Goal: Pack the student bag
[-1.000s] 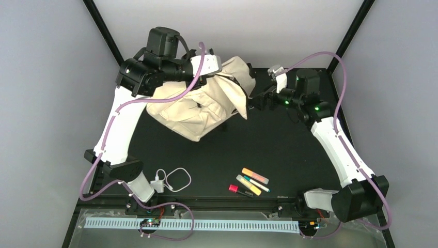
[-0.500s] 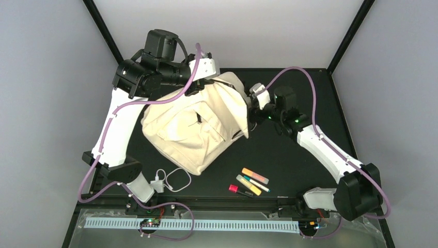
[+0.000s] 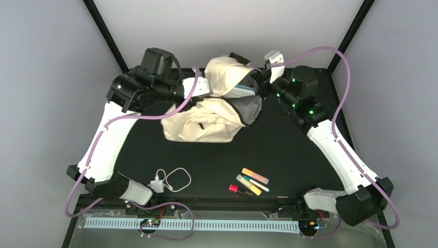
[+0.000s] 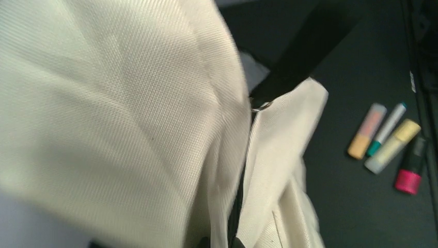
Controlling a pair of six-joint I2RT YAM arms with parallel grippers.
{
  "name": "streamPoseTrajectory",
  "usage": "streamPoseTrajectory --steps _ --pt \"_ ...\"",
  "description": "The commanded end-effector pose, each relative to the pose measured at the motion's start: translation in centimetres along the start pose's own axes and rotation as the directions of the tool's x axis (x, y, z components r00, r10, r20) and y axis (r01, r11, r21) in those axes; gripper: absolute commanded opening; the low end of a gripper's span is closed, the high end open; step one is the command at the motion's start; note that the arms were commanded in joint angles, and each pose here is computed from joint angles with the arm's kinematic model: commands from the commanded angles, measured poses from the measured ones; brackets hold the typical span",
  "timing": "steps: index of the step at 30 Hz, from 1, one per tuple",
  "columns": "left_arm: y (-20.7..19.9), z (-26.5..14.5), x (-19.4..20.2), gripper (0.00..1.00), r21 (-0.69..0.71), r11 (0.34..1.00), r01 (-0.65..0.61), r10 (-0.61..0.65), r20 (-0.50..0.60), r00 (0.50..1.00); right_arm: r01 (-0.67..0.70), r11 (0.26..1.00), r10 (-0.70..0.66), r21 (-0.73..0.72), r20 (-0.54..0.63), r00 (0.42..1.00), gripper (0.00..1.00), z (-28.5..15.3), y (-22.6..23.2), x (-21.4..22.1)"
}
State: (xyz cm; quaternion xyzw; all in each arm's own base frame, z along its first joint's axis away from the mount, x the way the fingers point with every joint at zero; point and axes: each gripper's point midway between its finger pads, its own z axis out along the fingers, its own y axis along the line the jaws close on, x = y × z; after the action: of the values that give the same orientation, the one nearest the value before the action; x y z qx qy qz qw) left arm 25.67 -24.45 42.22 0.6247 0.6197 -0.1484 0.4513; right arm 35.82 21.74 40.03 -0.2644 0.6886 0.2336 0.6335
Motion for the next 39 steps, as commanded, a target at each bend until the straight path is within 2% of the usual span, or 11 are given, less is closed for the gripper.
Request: streamPoseTrajectory --steps 1,5,6,11,12,14,22,26,32,35,39 --pt "-0.4 2.0 3.4 0.15 0.002 1.000 0.002 -0.002 -0.087 0.996 0.003 0.991 0.023 -0.132 0.202 0.979 0.01 -0.8 2.3 -6.7" --pt "-1.0 1.8 3.2 0.23 0.018 0.999 0.033 -0.032 -0.070 0.997 -0.021 0.987 0.050 -0.161 0.179 0.983 0.01 -0.2 2.5 -5.9" --pt "-1.0 1.9 3.3 0.29 0.012 0.999 0.040 -0.039 -0.074 0.996 -0.034 0.986 0.063 -0.165 0.170 0.983 0.01 0.0 2.5 -5.7" --pt "-0.4 3.5 4.5 0.66 -0.002 0.997 0.077 -0.077 -0.091 0.993 -0.105 0.977 0.137 -0.185 0.171 0.976 0.01 0.2 2.6 -5.7" --pt "-0.2 3.8 4.3 0.80 -0.008 0.996 0.094 -0.094 -0.079 0.992 -0.112 0.975 0.146 -0.194 0.170 0.975 0.01 0.4 2.7 -5.7" --pt "0.9 4.2 3.5 0.97 -0.039 0.990 0.138 -0.140 -0.051 0.989 -0.118 0.972 0.152 -0.202 0.163 0.975 0.01 0.7 2.8 -5.9" --pt "3.3 6.6 5.5 0.99 -0.144 0.977 0.157 -0.169 -0.073 0.983 -0.092 0.974 0.123 -0.206 0.146 0.982 0.01 0.9 2.9 -5.8" --pt "5.0 5.5 6.6 0.99 -0.203 0.963 0.175 -0.195 -0.083 0.977 -0.069 0.973 0.095 -0.221 0.113 0.989 0.01 1.0 3.3 -5.5" --pt "4.0 3.4 7.9 0.99 -0.036 0.950 0.312 -0.306 0.110 0.946 -0.068 0.971 0.090 -0.231 0.085 0.992 0.01 1.7 3.2 -4.9" --pt "1.9 5.6 9.6 0.99 0.079 0.944 0.320 -0.327 0.112 0.938 -0.077 0.970 0.097 -0.231 0.075 0.992 0.01 2.1 3.1 -4.9" --pt "2.9 7.3 11.9 0.99 0.016 0.946 0.324 -0.324 0.076 0.943 -0.082 0.969 0.100 -0.232 0.070 0.992 0.01 2.3 3.1 -4.9"
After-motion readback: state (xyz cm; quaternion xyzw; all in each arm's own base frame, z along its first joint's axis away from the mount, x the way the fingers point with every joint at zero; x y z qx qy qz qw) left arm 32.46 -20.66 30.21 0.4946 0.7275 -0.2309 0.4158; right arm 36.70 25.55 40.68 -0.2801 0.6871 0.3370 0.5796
